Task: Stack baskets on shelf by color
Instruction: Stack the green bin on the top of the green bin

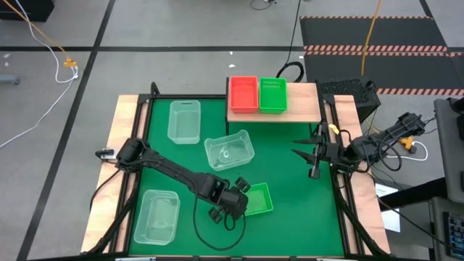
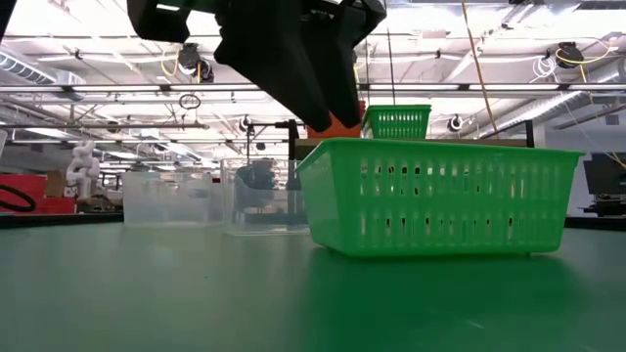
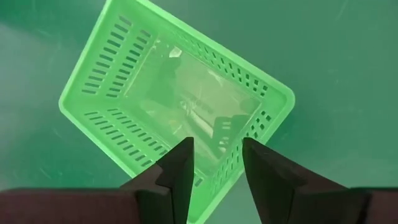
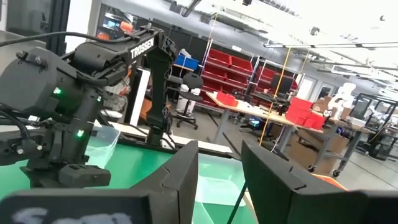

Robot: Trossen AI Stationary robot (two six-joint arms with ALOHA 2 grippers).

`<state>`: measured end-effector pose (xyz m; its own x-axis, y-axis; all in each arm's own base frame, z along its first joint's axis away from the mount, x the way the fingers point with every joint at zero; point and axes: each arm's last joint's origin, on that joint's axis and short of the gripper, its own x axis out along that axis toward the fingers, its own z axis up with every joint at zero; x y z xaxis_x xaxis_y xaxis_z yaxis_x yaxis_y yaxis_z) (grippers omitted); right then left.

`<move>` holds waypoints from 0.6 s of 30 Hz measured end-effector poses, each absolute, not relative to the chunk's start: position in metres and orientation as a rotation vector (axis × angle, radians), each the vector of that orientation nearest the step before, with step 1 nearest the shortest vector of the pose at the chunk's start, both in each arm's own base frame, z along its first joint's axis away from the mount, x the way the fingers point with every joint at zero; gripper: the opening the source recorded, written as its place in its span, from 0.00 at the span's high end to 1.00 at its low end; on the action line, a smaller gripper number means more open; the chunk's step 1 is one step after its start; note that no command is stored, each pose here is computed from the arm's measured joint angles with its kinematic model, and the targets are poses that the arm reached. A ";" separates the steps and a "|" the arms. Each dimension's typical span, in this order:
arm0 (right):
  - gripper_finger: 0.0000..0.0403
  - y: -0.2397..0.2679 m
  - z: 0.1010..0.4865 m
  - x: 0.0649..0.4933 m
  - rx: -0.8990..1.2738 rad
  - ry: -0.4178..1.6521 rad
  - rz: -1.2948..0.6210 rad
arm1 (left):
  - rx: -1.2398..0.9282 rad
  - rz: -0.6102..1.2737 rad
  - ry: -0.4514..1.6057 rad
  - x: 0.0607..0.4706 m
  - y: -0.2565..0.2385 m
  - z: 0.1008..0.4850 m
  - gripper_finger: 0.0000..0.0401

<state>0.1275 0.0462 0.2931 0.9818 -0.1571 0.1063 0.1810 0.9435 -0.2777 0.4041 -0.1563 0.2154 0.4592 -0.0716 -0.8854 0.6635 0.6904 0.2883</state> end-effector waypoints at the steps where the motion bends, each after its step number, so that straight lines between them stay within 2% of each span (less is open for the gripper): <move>1: 0.71 0.046 0.293 0.128 -0.291 -0.083 -0.172 | 0.692 -0.514 1.004 0.403 -0.156 0.215 0.65; 8: 0.71 0.046 0.293 0.128 -0.291 -0.083 -0.172 | 0.840 -0.655 1.074 0.394 -0.153 0.211 0.65; 18: 0.71 0.046 0.293 0.128 -0.292 -0.081 -0.172 | 0.903 -0.680 1.038 0.395 -0.138 0.179 0.65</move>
